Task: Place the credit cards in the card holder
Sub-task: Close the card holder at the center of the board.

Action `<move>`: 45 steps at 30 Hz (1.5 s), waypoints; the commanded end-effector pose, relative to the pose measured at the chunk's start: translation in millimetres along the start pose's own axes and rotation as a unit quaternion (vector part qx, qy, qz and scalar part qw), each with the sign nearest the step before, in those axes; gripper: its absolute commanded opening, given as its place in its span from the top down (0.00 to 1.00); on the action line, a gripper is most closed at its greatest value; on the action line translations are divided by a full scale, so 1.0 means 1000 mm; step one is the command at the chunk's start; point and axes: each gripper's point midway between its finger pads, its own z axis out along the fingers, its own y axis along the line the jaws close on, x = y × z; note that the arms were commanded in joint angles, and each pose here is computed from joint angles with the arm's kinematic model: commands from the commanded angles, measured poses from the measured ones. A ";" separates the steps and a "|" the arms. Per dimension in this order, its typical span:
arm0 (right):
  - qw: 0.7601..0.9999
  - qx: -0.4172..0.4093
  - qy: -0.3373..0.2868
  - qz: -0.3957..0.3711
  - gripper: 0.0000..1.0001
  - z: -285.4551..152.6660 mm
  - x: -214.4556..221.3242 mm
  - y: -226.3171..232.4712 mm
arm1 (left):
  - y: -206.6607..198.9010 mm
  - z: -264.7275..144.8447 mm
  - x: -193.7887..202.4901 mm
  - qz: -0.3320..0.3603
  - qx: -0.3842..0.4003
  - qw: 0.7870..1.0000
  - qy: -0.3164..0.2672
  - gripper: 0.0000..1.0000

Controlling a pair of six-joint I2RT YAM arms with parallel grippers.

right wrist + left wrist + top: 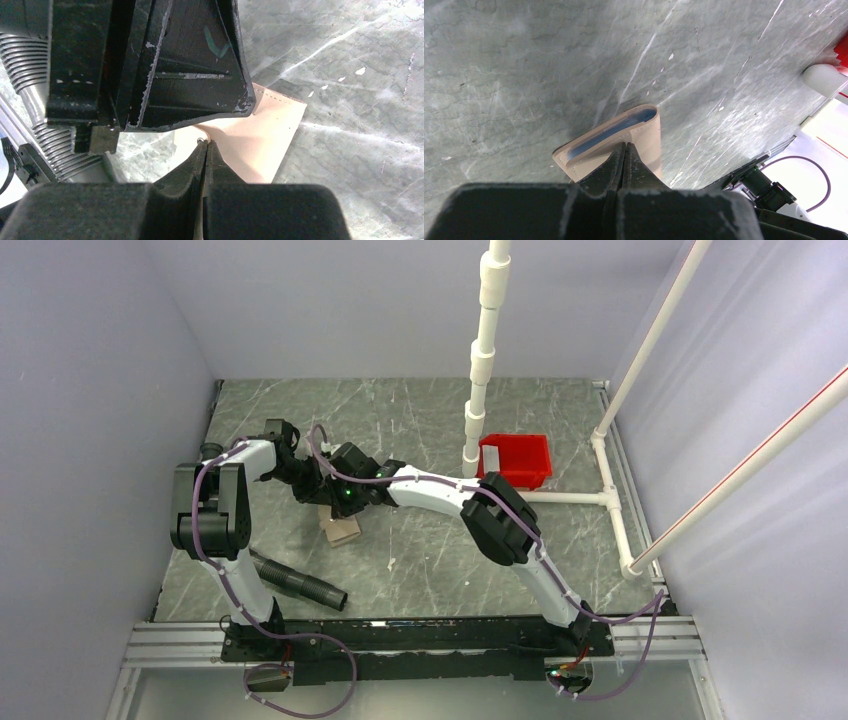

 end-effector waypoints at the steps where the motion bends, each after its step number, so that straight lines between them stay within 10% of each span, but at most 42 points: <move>1: 0.998 -0.008 -0.059 -0.023 1.00 -0.031 -0.042 0.021 | 0.014 0.012 0.009 0.011 -0.023 0.999 0.021 1.00; 45: 0.999 0.048 0.006 -0.015 1.00 -0.004 -0.007 -0.005 | 0.014 0.011 0.009 0.012 -0.023 0.999 0.021 1.00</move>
